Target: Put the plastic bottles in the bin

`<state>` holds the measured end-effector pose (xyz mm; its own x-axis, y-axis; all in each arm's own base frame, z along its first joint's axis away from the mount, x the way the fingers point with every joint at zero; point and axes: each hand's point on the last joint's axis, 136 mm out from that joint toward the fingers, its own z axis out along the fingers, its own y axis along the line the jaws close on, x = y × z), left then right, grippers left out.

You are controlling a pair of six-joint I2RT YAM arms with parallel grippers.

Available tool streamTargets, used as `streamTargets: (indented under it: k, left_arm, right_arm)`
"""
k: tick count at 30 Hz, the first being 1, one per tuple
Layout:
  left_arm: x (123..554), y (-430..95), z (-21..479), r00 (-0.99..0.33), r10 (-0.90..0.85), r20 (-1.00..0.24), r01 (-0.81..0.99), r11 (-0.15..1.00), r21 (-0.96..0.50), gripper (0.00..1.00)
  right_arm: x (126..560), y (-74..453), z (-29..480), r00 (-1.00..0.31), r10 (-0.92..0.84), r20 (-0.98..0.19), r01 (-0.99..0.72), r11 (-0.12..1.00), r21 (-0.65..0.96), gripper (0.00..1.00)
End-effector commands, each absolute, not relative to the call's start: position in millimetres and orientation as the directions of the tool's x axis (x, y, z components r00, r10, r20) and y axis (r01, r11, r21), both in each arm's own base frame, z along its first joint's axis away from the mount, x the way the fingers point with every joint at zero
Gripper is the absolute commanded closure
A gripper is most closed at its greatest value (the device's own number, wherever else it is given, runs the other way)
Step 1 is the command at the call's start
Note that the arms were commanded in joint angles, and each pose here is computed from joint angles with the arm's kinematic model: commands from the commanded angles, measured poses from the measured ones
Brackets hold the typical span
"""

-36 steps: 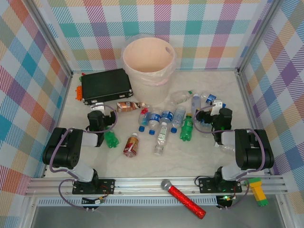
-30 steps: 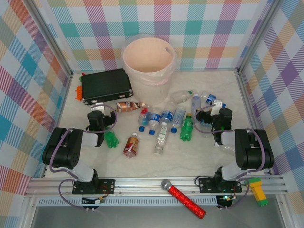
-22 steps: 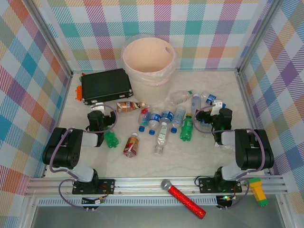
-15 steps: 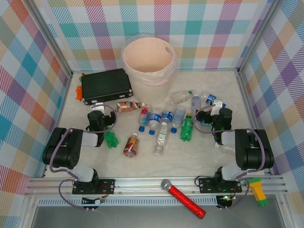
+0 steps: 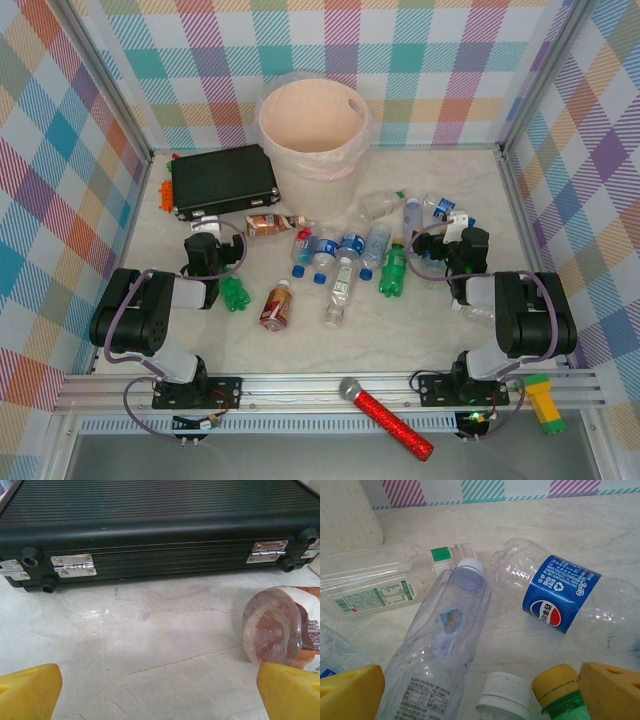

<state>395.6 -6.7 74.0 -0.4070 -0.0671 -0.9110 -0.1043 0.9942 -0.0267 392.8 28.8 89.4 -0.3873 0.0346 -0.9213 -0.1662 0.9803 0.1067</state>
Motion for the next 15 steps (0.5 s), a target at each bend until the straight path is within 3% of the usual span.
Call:
streamTargets:
  k: [1,8,15]
  left_arm:
    - [400,-8,83,-0.375,-0.07,-0.924,-0.088,0.995,-0.039,0.0]
    - [401,12,110,-0.402,-0.099,-0.91,-0.206,0.978,-0.016,0.0]
    - [387,27,197,-0.416,-0.196,-0.888,-0.326,0.944,-0.056,0.0]
  right_arm:
    - [396,28,92,-0.383,0.046,-0.923,-0.165,0.979,0.118,0.01]
    - [395,25,98,-0.37,0.053,-0.927,-0.142,0.983,0.113,0.01]
    - [390,-1,135,-0.443,0.16,-0.882,0.049,0.987,0.154,0.01]
